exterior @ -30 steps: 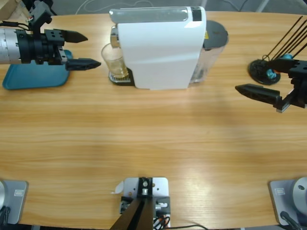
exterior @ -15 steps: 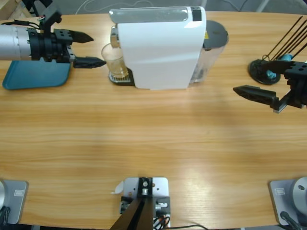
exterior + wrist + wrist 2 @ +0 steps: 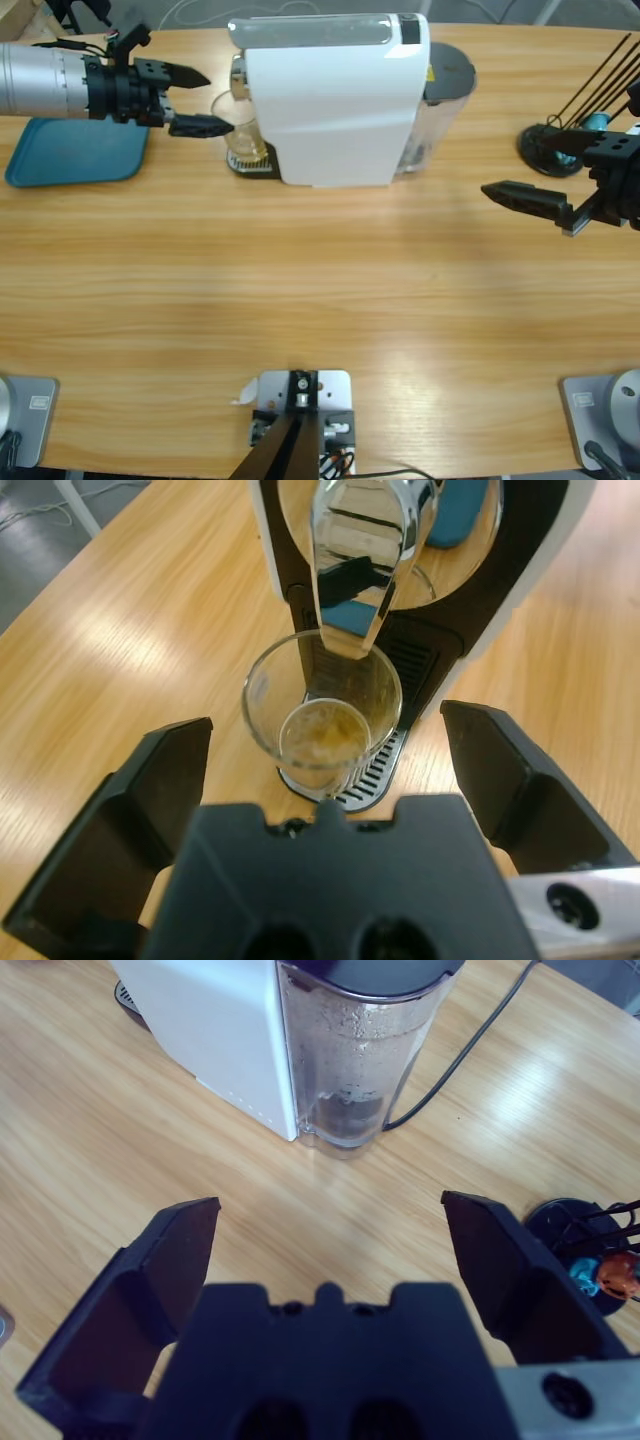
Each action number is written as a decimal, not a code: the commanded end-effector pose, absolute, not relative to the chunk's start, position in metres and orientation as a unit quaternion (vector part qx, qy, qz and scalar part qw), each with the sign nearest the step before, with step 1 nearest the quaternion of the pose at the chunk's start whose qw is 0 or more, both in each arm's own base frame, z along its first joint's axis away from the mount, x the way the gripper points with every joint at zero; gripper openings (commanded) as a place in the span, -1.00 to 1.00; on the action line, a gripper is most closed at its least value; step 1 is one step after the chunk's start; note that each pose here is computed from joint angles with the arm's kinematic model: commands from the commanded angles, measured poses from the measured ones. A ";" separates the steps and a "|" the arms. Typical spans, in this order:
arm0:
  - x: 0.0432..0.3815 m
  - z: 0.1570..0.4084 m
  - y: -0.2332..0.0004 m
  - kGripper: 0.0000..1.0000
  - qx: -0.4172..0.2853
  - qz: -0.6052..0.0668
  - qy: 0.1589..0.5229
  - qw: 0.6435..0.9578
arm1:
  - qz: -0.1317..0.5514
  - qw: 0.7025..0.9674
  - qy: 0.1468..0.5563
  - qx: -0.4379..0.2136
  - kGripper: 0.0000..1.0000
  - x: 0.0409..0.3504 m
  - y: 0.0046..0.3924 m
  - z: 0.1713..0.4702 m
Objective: Pour coffee
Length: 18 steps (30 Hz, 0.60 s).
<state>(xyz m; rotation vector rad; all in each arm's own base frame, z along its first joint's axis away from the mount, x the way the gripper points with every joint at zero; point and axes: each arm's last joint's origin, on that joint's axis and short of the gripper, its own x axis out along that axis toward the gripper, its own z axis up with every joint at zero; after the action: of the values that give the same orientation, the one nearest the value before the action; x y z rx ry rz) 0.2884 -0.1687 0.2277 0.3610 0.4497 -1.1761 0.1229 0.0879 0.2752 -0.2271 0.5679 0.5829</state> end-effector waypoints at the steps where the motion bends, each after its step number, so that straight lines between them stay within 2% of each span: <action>1: 0.291 0.208 -0.184 1.00 0.159 -0.571 0.228 0.772 | 0.287 0.905 0.294 -0.108 1.00 0.124 0.089 0.265; 18: 0.301 0.199 -0.188 1.00 0.152 -0.570 0.240 0.771 | 0.291 0.903 0.298 -0.107 1.00 0.125 0.090 0.264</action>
<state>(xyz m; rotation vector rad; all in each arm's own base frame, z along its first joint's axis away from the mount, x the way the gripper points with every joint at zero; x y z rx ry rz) 0.2960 -0.1828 0.2194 0.3594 0.4595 -1.2156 0.1237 0.0887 0.2749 -0.2263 0.5688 0.5863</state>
